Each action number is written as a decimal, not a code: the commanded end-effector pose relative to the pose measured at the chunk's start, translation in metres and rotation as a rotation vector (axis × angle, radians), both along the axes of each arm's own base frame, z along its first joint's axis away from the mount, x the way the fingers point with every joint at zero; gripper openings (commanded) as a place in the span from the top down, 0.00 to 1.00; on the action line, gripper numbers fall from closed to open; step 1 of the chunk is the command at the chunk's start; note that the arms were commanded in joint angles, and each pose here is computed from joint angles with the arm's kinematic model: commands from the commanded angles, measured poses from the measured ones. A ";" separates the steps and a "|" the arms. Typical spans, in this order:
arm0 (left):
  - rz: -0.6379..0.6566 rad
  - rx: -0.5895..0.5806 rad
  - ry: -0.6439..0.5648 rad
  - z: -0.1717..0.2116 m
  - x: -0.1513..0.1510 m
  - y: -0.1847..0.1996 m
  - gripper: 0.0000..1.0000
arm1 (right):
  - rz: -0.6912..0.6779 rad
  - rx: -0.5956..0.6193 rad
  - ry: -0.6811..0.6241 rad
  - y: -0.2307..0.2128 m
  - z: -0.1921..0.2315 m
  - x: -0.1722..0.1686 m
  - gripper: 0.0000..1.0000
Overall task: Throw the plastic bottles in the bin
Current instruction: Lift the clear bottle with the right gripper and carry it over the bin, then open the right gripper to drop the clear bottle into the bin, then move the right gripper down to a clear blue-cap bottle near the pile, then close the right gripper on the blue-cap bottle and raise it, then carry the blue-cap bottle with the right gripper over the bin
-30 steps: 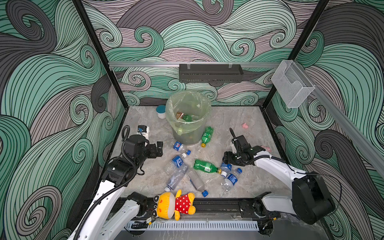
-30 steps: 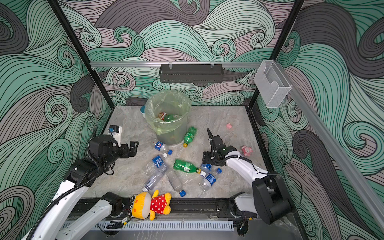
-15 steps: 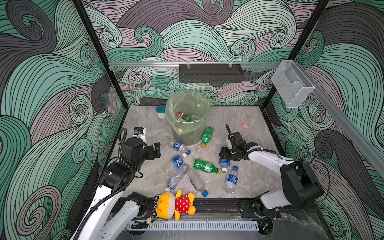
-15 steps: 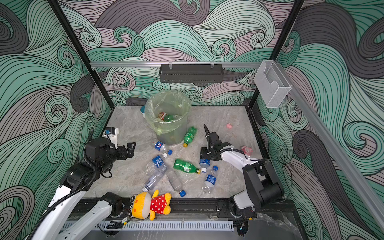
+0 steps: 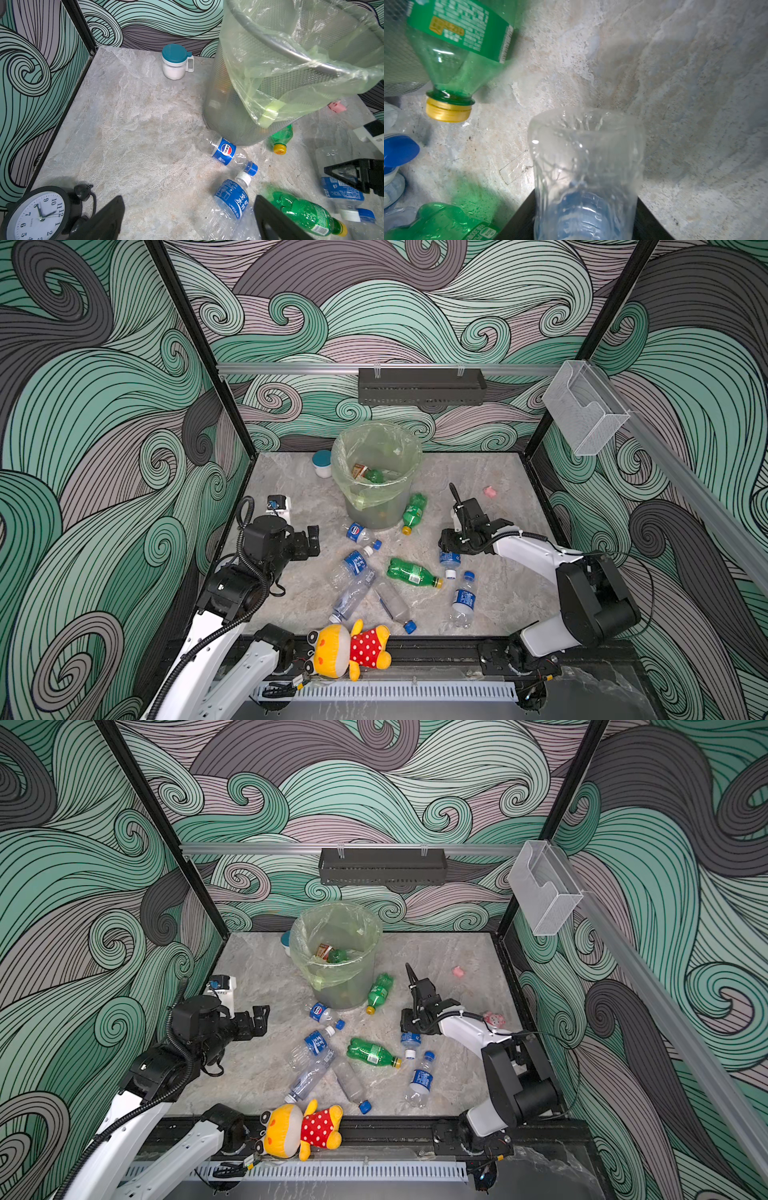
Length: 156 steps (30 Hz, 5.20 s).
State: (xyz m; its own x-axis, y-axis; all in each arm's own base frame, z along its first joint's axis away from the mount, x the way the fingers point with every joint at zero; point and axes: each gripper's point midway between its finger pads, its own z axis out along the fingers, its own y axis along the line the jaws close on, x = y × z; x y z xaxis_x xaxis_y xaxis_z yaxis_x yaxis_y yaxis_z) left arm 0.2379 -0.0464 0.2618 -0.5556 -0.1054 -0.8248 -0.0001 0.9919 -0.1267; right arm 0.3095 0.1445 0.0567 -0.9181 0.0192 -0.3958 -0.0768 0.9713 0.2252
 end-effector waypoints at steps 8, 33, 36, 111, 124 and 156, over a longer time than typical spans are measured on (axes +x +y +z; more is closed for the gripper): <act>0.046 -0.004 -0.007 -0.002 -0.001 0.008 0.01 | 0.088 -0.010 -0.220 -0.010 0.078 0.005 0.46; 0.029 -0.117 -0.021 -0.003 0.035 -0.017 0.01 | 0.310 0.412 -0.832 0.138 0.395 0.106 0.10; 0.038 -0.090 -0.015 -0.007 0.027 -0.010 0.01 | 0.313 0.367 -0.854 0.116 0.383 0.086 0.06; 0.085 0.066 0.057 -0.031 0.014 0.013 0.01 | -0.041 -0.078 0.130 -0.031 0.011 -0.097 0.46; 0.105 0.088 0.067 -0.034 0.005 0.021 0.01 | 0.039 -0.114 0.013 -0.018 0.053 -0.042 0.49; 0.087 0.014 0.080 -0.040 0.008 0.010 0.01 | 0.392 0.494 -0.576 0.158 0.360 0.112 0.23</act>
State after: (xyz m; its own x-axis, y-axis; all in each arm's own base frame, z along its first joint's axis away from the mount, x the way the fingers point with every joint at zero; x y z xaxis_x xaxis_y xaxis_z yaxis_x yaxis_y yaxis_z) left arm 0.2437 -0.0337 0.2185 -0.6155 -0.1113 -0.7802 -0.0917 0.9934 -0.0693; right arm 0.4065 0.2780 0.4133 -0.5289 0.0208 -0.8485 -0.5930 0.7061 0.3870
